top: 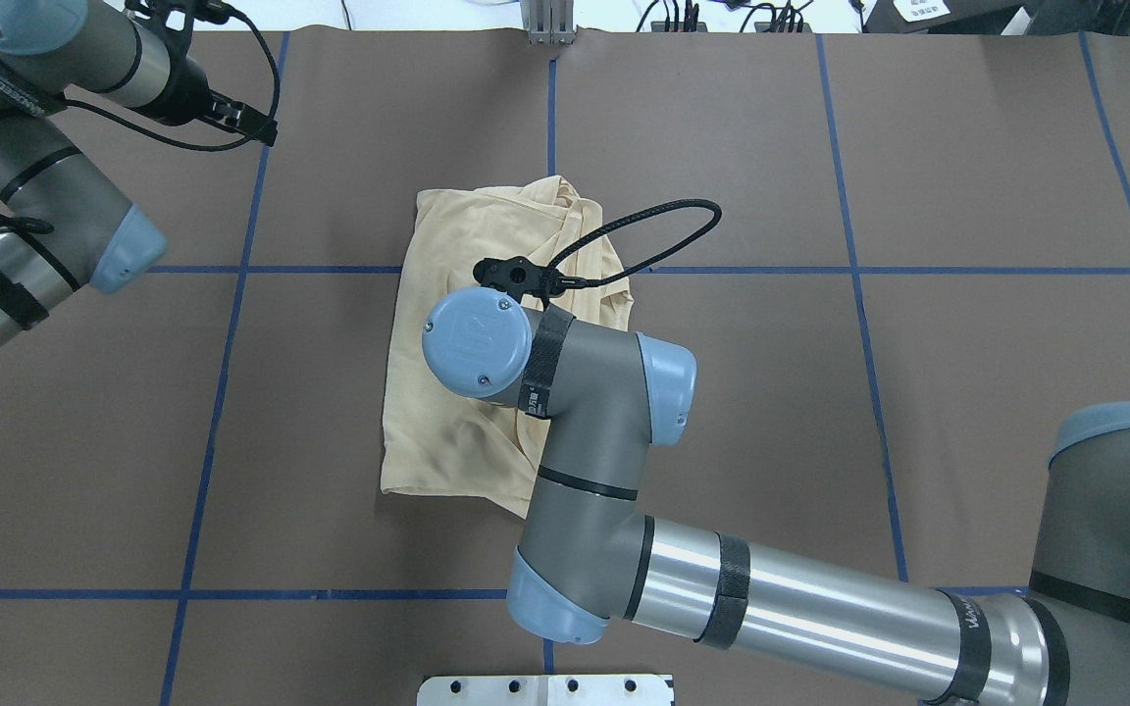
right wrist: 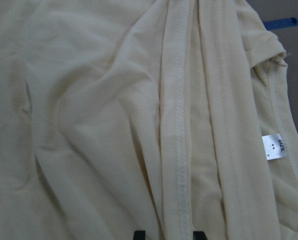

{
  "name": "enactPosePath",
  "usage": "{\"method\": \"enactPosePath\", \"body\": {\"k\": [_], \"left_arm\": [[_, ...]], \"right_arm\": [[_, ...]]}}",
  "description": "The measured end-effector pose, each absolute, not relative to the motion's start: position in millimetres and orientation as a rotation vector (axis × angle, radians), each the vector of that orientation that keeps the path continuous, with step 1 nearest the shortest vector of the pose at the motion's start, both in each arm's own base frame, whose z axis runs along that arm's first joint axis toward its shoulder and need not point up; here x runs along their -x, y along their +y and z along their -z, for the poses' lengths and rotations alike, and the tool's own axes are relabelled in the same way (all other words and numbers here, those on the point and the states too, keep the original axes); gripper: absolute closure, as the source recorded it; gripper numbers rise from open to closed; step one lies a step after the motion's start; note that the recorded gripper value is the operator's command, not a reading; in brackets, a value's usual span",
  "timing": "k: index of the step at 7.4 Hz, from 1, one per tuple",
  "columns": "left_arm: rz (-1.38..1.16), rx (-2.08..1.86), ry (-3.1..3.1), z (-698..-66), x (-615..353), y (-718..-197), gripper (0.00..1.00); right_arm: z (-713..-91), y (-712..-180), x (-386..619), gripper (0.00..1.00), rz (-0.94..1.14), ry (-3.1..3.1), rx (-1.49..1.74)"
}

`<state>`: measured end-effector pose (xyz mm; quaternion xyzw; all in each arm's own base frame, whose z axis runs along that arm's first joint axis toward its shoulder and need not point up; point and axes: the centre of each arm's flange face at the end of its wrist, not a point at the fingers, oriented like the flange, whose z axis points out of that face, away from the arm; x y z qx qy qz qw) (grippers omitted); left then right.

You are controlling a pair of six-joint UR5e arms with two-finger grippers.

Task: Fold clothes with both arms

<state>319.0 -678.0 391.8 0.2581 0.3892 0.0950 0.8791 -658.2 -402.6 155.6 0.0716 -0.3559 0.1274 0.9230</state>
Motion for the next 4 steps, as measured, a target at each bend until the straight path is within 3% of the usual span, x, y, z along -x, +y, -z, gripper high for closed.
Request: {"method": "enactPosePath", "body": {"k": [3,4], "left_arm": [[-0.198,-0.538,0.811,-391.9,-319.0,-678.0,0.0],[-0.198,-0.538,0.811,-391.9,-319.0,-678.0,0.0]], "right_arm": [[-162.0,-398.8,658.9,0.71,-0.243,-0.705,-0.125],[-162.1,-398.3,659.6,0.81,-0.239,-0.704,-0.124]]}}
